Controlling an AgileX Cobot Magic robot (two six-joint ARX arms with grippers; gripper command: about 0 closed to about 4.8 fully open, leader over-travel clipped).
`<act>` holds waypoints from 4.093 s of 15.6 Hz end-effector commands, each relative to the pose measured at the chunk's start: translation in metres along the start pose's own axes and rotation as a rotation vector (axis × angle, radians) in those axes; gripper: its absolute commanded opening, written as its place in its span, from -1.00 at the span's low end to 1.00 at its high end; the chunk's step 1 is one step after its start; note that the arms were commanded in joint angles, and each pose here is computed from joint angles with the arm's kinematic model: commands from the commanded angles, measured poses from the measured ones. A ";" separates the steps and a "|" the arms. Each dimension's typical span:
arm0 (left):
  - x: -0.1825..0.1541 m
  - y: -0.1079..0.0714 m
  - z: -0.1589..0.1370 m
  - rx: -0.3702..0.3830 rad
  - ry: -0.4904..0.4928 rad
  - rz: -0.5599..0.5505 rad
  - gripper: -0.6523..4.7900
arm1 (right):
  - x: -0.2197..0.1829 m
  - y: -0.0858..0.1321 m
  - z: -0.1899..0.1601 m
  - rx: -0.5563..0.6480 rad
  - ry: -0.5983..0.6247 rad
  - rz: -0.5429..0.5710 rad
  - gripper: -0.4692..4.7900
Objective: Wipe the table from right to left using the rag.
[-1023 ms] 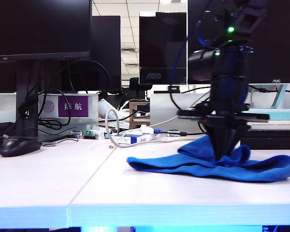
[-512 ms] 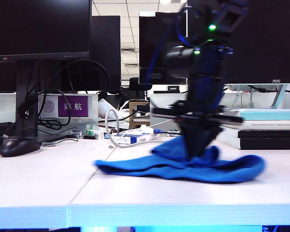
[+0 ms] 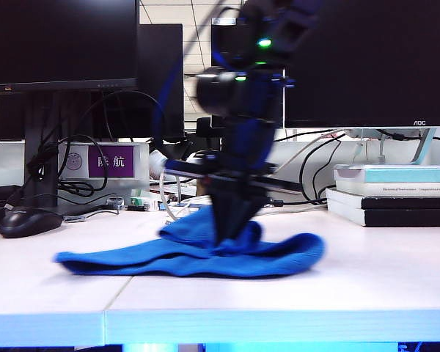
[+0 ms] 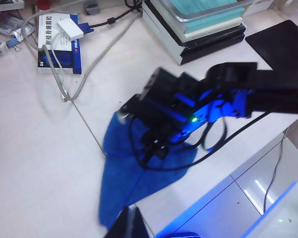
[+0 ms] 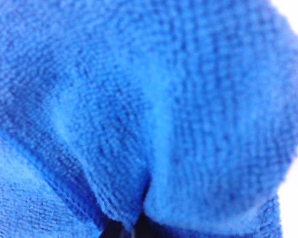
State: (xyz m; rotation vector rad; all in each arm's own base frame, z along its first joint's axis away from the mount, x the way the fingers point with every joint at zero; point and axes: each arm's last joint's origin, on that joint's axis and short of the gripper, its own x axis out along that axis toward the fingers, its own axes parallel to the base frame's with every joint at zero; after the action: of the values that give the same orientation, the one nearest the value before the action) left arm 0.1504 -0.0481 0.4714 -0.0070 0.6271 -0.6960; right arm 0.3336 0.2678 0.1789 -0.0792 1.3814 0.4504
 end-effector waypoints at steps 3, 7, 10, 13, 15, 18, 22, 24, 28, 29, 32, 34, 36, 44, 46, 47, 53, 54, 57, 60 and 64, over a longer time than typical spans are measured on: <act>-0.003 -0.001 0.000 0.006 -0.006 -0.005 -0.78 | 0.031 0.038 0.000 -0.068 0.079 0.071 -0.84; -0.003 -0.001 -0.001 0.002 0.002 -0.005 -0.78 | 0.036 0.058 0.007 -0.100 0.067 0.111 -0.84; -0.003 -0.001 -0.002 -0.001 0.009 -0.006 -0.78 | 0.031 0.072 0.016 -0.116 0.026 0.138 -0.84; -0.003 -0.001 -0.002 -0.001 0.009 -0.002 -0.78 | 0.034 0.089 0.022 -0.133 0.006 0.165 -0.84; -0.003 -0.001 -0.002 -0.002 0.010 -0.003 -0.78 | 0.037 0.097 0.024 -0.142 0.002 0.174 -0.84; -0.003 -0.001 -0.002 -0.005 0.017 -0.003 -0.78 | 0.042 0.109 0.024 -0.157 -0.006 0.188 -0.84; -0.003 -0.001 -0.003 -0.006 0.018 -0.003 -0.78 | 0.046 0.125 0.024 -0.172 -0.037 0.218 -0.84; -0.003 -0.001 -0.003 -0.010 0.025 -0.003 -0.78 | 0.046 0.131 0.025 -0.172 -0.048 0.233 -0.84; -0.003 -0.001 -0.004 -0.013 0.032 0.000 -0.78 | 0.045 0.146 0.032 -0.185 -0.073 0.273 -0.84; -0.003 -0.001 -0.004 -0.014 0.034 0.000 -0.78 | 0.046 0.152 0.031 -0.195 -0.077 0.280 -0.84; -0.003 -0.002 -0.005 -0.017 0.040 -0.001 -0.78 | 0.047 0.161 0.029 -0.212 -0.099 0.296 -0.84; -0.003 -0.002 -0.005 -0.017 0.040 0.000 -0.78 | 0.046 0.165 0.029 -0.201 -0.116 0.311 -0.84; -0.003 -0.001 -0.005 -0.015 0.042 0.021 -0.78 | 0.046 0.166 0.030 -0.205 -0.130 0.320 -0.84; 0.013 0.014 -0.023 -0.037 0.211 0.258 -0.78 | 0.045 0.169 0.032 -0.196 -0.161 0.345 -0.84; 0.032 0.022 -0.037 -0.065 0.289 0.249 -0.78 | 0.045 0.169 0.032 -0.197 -0.161 0.345 -0.84; 0.041 0.027 -0.043 -0.074 0.315 0.247 -0.78 | 0.045 0.169 0.032 -0.206 -0.162 0.344 -0.84; 0.063 0.071 -0.070 -0.179 0.300 0.243 -0.78 | 0.047 0.165 0.026 -0.230 -0.108 0.280 -0.84; 0.061 0.078 -0.071 -0.204 0.263 0.219 -0.78 | 0.047 0.164 0.025 -0.235 -0.102 0.262 -0.84; 0.050 0.104 -0.081 -0.282 0.203 0.271 -0.78 | 0.049 0.159 0.022 -0.264 -0.082 0.185 -0.84; 0.060 0.119 -0.100 -0.327 0.201 0.274 -0.78 | 0.049 0.159 0.019 -0.277 -0.070 0.161 -0.84; 0.080 0.129 -0.124 -0.351 0.200 0.220 -0.78 | 0.051 0.162 0.011 -0.335 -0.062 0.070 -0.84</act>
State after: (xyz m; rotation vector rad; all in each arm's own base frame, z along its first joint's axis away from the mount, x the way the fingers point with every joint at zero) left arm 0.2059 0.0292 0.3018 -0.1918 0.9471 -0.3489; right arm 0.2965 0.4383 0.1743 -0.2077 1.1885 0.7944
